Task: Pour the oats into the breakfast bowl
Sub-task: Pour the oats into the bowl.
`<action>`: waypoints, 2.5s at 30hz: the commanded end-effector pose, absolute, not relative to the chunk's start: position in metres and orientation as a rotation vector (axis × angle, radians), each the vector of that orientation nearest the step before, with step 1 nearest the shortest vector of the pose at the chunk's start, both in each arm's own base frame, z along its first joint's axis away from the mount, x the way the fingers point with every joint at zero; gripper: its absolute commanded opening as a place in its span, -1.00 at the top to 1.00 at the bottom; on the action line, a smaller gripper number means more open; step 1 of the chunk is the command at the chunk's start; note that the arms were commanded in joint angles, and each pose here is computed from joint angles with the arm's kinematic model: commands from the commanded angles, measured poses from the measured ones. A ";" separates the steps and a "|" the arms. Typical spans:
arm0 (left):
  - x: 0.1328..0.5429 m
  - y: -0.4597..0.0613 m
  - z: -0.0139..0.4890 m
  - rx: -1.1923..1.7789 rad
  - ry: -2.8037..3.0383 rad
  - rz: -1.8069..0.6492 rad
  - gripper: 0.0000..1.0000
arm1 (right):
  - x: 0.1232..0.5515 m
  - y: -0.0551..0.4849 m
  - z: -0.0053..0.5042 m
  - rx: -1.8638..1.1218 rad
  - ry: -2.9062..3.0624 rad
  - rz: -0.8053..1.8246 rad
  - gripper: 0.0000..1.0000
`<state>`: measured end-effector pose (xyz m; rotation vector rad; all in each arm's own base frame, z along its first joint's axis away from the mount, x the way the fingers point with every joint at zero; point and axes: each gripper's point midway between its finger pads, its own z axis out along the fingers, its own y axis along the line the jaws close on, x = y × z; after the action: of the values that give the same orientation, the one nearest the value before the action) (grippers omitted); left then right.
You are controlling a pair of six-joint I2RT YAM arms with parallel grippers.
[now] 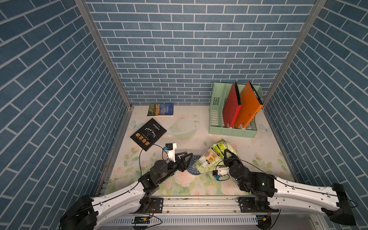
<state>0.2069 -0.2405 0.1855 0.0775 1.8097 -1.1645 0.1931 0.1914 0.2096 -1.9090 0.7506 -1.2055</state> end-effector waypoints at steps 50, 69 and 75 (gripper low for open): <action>0.207 -0.239 0.183 0.048 1.795 -1.185 -0.18 | 0.210 0.192 0.262 -1.717 0.846 -1.282 1.00; 0.209 -0.239 0.184 0.033 1.789 -1.186 -0.18 | 0.208 0.198 0.247 -1.820 0.796 -1.261 1.00; 0.209 -0.240 0.184 0.035 1.788 -1.187 -0.18 | 0.212 0.200 0.255 -1.770 0.802 -1.272 1.00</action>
<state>0.2090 -0.2398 0.1815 0.0397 1.8075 -1.1800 0.2060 0.2001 0.2189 -1.9345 0.7134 -1.2740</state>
